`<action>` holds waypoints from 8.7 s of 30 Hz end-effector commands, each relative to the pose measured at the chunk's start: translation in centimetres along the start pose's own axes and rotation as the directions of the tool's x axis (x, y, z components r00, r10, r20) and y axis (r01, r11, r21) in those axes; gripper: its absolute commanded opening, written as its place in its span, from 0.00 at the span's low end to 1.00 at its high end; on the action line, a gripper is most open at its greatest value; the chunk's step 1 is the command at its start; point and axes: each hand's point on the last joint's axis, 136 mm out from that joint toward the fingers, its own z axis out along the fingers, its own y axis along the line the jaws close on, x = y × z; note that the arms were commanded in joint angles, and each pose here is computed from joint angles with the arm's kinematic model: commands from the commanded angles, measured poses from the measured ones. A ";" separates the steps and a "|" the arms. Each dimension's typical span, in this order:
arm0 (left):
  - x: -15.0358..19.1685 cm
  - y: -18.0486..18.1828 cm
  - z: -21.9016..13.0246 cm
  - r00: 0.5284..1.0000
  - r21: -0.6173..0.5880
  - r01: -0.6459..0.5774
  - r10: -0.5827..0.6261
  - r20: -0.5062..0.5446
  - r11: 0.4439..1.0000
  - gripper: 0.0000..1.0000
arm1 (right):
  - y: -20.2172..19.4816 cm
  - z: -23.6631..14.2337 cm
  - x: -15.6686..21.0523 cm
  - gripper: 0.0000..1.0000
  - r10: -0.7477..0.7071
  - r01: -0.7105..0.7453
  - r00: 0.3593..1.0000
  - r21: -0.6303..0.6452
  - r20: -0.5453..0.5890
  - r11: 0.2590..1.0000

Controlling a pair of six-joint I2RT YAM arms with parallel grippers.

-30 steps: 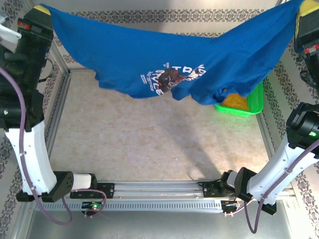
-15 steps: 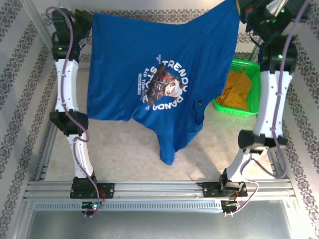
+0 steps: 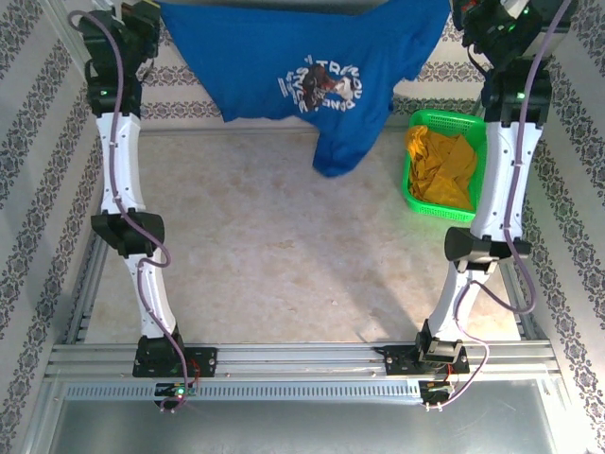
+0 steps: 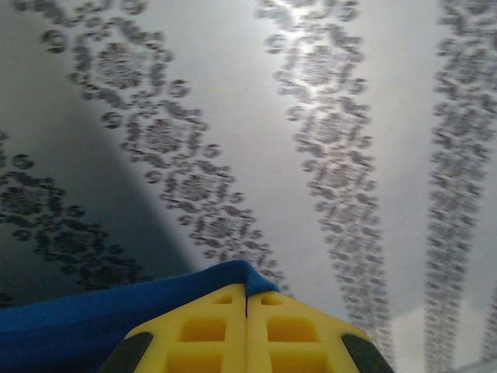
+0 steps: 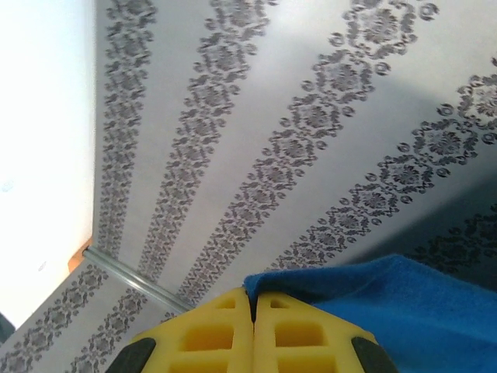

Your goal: Fold the inside-out t-shirt

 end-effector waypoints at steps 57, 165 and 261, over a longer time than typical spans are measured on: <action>22.5 27.7 -40.6 0.891 -0.753 -0.344 -0.058 -0.450 0.561 0.00 | -25.7 -39.5 38.2 0.00 0.398 0.045 0.817 0.734 -0.418 0.678; 25.5 32.5 -35.1 0.828 -0.759 -0.364 -0.185 -0.530 0.540 0.61 | -33.0 -33.8 44.4 0.46 0.420 0.253 0.769 0.833 -0.481 0.492; 26.1 38.6 -33.5 0.677 -0.707 -0.591 -0.237 -0.697 0.388 0.63 | -37.7 -18.0 42.8 0.00 0.322 0.513 0.618 0.678 -0.717 0.526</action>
